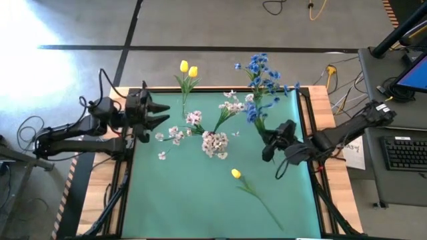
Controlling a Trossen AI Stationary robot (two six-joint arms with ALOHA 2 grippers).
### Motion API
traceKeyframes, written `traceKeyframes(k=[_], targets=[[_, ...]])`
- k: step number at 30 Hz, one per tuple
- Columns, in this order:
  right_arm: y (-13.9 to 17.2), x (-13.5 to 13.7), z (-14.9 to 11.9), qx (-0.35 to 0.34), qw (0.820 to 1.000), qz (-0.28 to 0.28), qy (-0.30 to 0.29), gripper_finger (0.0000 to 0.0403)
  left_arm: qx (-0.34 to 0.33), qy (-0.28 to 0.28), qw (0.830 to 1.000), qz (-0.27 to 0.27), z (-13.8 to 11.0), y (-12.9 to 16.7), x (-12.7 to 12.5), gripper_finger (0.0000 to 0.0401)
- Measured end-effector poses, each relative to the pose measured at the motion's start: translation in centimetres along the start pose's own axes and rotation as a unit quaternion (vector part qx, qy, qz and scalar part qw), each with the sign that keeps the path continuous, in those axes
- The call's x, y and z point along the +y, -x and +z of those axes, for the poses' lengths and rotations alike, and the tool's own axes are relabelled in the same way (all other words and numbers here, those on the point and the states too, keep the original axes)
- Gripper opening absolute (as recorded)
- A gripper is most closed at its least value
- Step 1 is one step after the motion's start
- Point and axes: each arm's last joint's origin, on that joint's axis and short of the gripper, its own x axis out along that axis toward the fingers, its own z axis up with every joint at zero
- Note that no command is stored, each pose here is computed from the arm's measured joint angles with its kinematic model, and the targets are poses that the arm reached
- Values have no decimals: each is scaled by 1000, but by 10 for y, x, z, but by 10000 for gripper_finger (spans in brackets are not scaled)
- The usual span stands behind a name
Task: Sort flowers into vase by color
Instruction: Put the blue flowers into the green vase
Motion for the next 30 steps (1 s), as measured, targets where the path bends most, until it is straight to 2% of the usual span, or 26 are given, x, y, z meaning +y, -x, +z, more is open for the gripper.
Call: traceKeyframes(k=[3,7,12,15,20,23,30], targets=[[7,2,15,-37,999,22,8,24,-9,-26,1000,-4,8,-13,-1,158],[16,5,36,-82,995,50,23,24,-10,-49,999,-7,32,-30,-4,158],[28,11,57,-121,988,72,58,24,10,-79,995,-59,42,-57,-16,158],[36,14,69,-137,984,82,81,24,27,-86,993,-80,36,-73,-25,158],[47,18,83,-151,979,99,98,24,49,-97,991,-84,18,-93,-46,158],[53,22,90,-166,970,141,103,24,51,-106,989,-94,9,-103,-59,158],[69,33,104,-237,924,275,118,24,26,-107,986,-121,-6,-122,-81,158]])
